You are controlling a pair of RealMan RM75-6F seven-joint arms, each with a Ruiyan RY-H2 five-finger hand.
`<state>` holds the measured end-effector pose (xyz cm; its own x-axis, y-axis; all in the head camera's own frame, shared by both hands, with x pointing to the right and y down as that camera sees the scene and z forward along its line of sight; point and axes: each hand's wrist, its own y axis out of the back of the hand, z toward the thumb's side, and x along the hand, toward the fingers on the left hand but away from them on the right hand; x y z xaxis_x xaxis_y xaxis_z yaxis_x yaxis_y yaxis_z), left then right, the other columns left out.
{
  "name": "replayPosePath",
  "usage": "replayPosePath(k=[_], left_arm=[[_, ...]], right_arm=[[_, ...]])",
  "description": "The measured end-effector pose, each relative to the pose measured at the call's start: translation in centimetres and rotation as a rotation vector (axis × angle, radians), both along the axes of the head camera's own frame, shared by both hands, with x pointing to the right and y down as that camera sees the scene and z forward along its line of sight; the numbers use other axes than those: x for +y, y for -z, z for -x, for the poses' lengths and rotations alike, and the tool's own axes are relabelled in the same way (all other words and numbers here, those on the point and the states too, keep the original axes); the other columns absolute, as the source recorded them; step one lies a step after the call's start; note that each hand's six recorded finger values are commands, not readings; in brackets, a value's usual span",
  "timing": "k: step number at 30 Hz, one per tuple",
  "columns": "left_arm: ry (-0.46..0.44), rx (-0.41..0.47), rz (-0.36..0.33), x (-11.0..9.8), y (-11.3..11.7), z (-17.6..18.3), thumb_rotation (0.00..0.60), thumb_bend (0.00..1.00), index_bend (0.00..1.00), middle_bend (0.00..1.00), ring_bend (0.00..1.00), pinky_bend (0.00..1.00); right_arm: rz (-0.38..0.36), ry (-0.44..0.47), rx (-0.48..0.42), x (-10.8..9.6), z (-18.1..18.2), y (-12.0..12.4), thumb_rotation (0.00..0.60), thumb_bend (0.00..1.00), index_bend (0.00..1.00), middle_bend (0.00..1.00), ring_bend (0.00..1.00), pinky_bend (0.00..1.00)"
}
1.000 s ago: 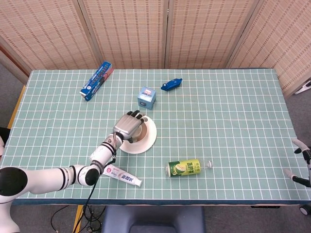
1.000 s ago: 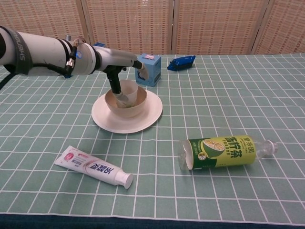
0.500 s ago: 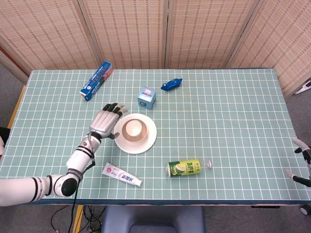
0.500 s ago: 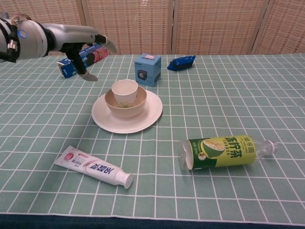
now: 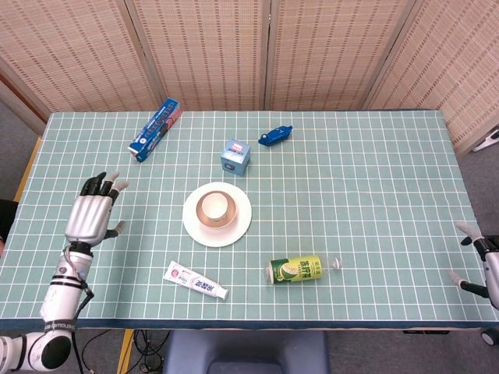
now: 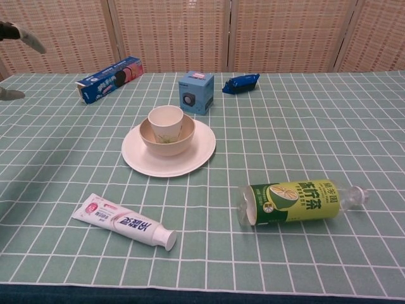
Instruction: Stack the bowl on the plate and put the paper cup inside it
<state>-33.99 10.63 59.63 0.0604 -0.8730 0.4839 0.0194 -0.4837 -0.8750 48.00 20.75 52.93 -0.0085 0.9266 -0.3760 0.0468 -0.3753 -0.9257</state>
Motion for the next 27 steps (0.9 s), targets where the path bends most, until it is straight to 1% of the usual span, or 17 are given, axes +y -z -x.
replayPosePath(k=[3,5,7,11,17,22,27], left_arm=[[0.018,-0.035,-0.044,1.9,1.0,2.0,0.6,0.25,0.18,0.03,0.02,0.09],[0.039,-0.058,-0.065,3.5,1.7,3.5,0.6,0.25,0.18,0.03,0.02,0.09],[0.062,-0.078,-0.067,5.2,2.1,4.9,0.6,0.25,0.18,0.03,0.02,0.09],[0.091,-0.111,-0.057,7.6,2.8,6.6,0.6,0.25,0.18,0.03,0.02,0.09],[0.1,-0.125,-0.078,9.4,3.9,7.5,0.6,0.25,0.18,0.03,0.02,0.09],[0.099,-0.12,-0.082,11.0,4.2,7.4,0.6,0.25,0.18,0.03,0.02,0.09],[0.081,-0.105,-0.118,11.7,4.4,7.0,0.6,0.25,0.18,0.03,0.02,0.09]], right_arm=[[0.021,0.011,-0.007,0.1,0.3,-0.3,0.6,0.05,0.19,0.39,0.36,0.55],[0.041,0.017,-0.016,0.2,0.4,-0.5,0.6,0.05,0.19,0.39,0.34,0.54],[0.06,0.024,-0.027,0.2,0.6,-0.6,0.6,0.05,0.19,0.39,0.32,0.51],[0.092,0.046,-0.053,0.2,1.1,-0.8,0.6,0.05,0.19,0.38,0.31,0.47],[0.093,0.058,-0.078,0.3,1.6,-1.0,0.6,0.05,0.19,0.38,0.3,0.47],[0.076,0.073,-0.102,0.4,1.8,-1.0,0.6,0.05,0.19,0.38,0.3,0.47],[0.043,0.106,-0.127,0.3,2.3,-0.7,0.6,0.05,0.21,0.38,0.3,0.47]])
